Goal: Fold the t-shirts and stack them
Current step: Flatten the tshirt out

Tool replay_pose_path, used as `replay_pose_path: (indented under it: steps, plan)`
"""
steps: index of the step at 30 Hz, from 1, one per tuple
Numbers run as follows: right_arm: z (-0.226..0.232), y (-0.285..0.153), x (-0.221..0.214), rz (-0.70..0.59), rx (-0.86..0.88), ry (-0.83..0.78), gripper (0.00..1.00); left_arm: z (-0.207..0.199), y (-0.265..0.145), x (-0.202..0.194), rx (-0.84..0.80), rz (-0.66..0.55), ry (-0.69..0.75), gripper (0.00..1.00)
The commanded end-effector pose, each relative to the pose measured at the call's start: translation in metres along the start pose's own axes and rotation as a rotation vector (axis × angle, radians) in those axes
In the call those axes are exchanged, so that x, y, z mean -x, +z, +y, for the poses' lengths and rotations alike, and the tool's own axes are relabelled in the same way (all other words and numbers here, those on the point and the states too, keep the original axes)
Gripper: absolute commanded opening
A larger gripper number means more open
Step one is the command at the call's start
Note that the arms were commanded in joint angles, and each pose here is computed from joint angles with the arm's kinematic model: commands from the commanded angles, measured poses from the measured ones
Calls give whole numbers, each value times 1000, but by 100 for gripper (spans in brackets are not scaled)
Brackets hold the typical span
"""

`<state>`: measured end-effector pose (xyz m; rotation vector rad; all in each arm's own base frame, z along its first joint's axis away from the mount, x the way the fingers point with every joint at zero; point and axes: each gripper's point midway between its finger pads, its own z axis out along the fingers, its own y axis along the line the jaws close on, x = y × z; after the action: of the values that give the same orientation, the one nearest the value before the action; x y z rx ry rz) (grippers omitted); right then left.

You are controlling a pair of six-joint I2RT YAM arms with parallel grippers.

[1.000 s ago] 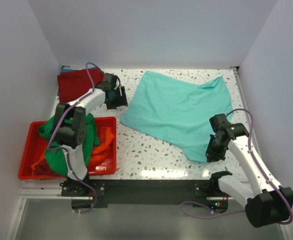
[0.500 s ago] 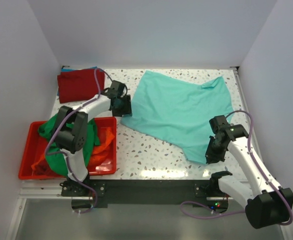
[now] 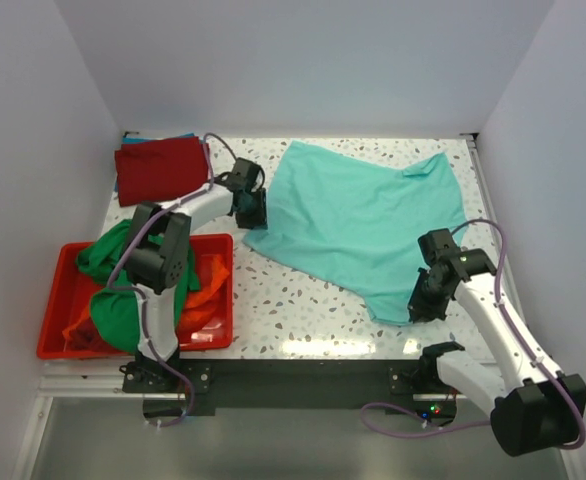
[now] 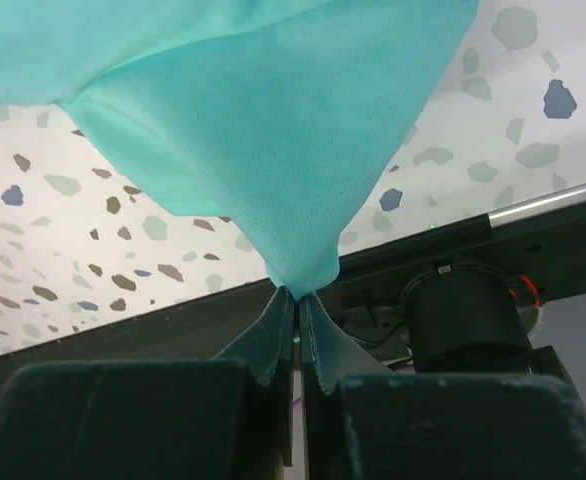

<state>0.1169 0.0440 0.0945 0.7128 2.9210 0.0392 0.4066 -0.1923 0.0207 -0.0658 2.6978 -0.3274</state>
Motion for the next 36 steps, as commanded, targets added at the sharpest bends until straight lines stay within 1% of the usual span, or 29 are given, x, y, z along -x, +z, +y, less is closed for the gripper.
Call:
replay_pose_path:
  steps: [1, 2, 4, 5, 8, 11, 16, 17, 18, 19, 21, 22, 23, 25, 26, 27, 28, 29, 31, 33, 36]
  plan:
    - [13, 3, 10, -19, 34, 35, 0, -13, 9, 14, -33, -15, 19, 39]
    - [14, 4, 13, -31, 31, 36, 0, -17, 11, 14, -46, -9, 22, 33]
    - [15, 4, 18, -44, 22, 38, 0, -19, 18, 18, -51, -1, 22, 28]
    - [13, 5, 23, -60, 3, 38, 0, -20, 20, 18, -54, 5, 20, 21]
    - [12, 5, 33, -89, -27, 43, 0, -25, 26, 22, -64, 5, 17, 14]
    - [11, 5, 44, -130, -49, 58, 0, -34, 30, 33, -94, -6, 14, 12]
    - [12, 8, 56, -145, -81, 62, 0, -51, 34, 64, -120, -39, 10, 11]
    - [15, 8, 59, -151, -74, 63, 0, -52, 35, 74, -105, -56, 3, 16]
    - [16, 9, 61, -150, -73, 63, 0, -52, 34, 78, -101, -65, 2, 23]
    - [19, 9, 63, -148, -71, 63, 0, -51, 34, 82, -89, -78, 3, 34]
    - [21, 10, 66, -146, -69, 57, 0, -51, 26, 90, -84, -109, 4, 44]
    - [23, 10, 67, -148, -65, 57, 0, -51, 12, 102, -79, -158, 1, 55]
    - [23, 10, 67, -146, -65, 54, 0, -45, 11, 98, -59, -161, -3, 60]
    - [25, 11, 69, -143, -62, 45, 0, -38, -3, 101, -48, -203, -31, 69]
    - [25, 12, 69, -135, -63, 41, 0, -30, -17, 102, -27, -244, -53, 71]
    - [26, 12, 68, -132, -61, 36, 0, -23, -24, 102, -18, -260, -73, 73]
    - [27, 15, 68, -124, -60, 34, 0, -17, -46, 114, -15, -328, -107, 77]
    - [27, 15, 68, -121, -58, 33, 0, -3, -43, 98, 15, -309, -121, 78]
    - [28, 17, 67, -116, -53, 32, 0, 16, -53, 93, 39, -338, -153, 78]
    - [30, 18, 65, -108, -45, 33, 0, 25, -54, 89, 54, -336, -156, 77]
    - [31, 22, 63, -93, -38, 29, 0, 29, -44, 77, 70, -286, -139, 70]
